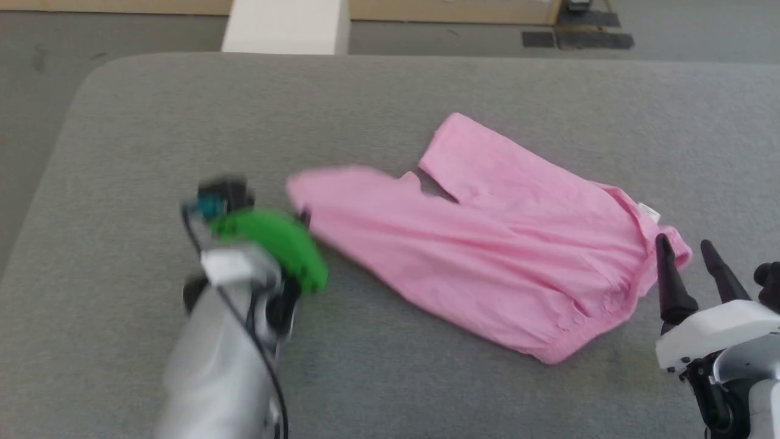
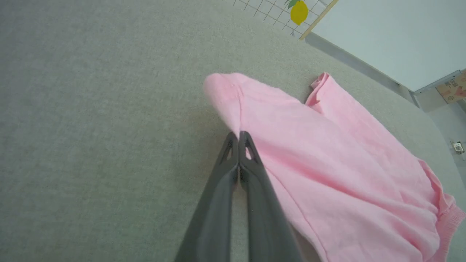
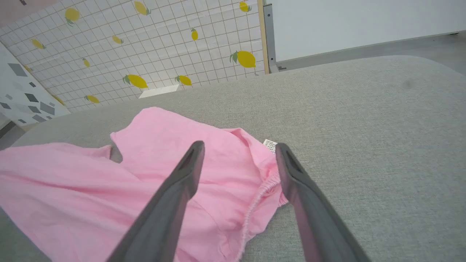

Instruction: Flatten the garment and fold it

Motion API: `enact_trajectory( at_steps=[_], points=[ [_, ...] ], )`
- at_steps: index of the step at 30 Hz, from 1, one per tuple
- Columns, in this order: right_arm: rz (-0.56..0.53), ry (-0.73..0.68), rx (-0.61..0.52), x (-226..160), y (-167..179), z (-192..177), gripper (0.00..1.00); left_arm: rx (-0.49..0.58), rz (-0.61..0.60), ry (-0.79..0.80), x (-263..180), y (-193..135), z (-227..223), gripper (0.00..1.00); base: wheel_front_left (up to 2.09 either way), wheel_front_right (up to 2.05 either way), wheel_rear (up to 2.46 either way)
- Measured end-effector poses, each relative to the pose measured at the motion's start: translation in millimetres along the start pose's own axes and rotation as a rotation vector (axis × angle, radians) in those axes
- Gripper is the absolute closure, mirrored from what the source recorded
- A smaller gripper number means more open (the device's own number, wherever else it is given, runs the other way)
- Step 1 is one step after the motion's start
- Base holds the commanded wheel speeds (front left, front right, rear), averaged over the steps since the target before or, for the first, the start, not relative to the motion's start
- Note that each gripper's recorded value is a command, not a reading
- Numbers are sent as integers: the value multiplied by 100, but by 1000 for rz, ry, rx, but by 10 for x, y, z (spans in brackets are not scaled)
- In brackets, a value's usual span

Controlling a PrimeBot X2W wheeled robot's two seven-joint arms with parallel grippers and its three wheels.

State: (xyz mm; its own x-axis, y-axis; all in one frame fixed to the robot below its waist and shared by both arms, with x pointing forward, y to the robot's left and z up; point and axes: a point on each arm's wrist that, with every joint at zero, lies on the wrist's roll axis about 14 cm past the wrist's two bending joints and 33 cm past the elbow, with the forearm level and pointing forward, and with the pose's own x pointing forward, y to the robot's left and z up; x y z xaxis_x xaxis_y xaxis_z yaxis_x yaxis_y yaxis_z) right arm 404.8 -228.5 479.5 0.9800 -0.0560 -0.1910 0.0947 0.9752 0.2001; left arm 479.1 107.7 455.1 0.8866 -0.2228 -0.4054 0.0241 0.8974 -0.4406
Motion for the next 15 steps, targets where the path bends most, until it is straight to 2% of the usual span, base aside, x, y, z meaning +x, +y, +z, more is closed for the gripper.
enact_trajectory(
  at_steps=[3,7,8,9,10,13,15],
  points=[
    [42,7,-2,22,148,-14,0,-58,119,76,-270,422,-426,100,0,0,0],
    [98,15,-7,69,349,-18,0,-106,204,116,-515,717,-699,100,0,0,0],
    [108,17,-8,76,386,-21,0,-119,213,101,-537,752,-683,75,0,0,0],
    [119,18,-9,83,425,-23,0,-129,219,82,-551,774,-650,14,0,0,0],
    [127,20,-7,88,455,-28,0,-129,220,61,-558,785,-613,0,0,0,0],
    [138,24,-4,82,489,-40,0,-113,182,-40,-540,719,-414,0,0,0,0],
    [143,34,-10,55,503,-64,0,-62,147,-148,-537,640,-198,0,0,0,0]
  ],
)
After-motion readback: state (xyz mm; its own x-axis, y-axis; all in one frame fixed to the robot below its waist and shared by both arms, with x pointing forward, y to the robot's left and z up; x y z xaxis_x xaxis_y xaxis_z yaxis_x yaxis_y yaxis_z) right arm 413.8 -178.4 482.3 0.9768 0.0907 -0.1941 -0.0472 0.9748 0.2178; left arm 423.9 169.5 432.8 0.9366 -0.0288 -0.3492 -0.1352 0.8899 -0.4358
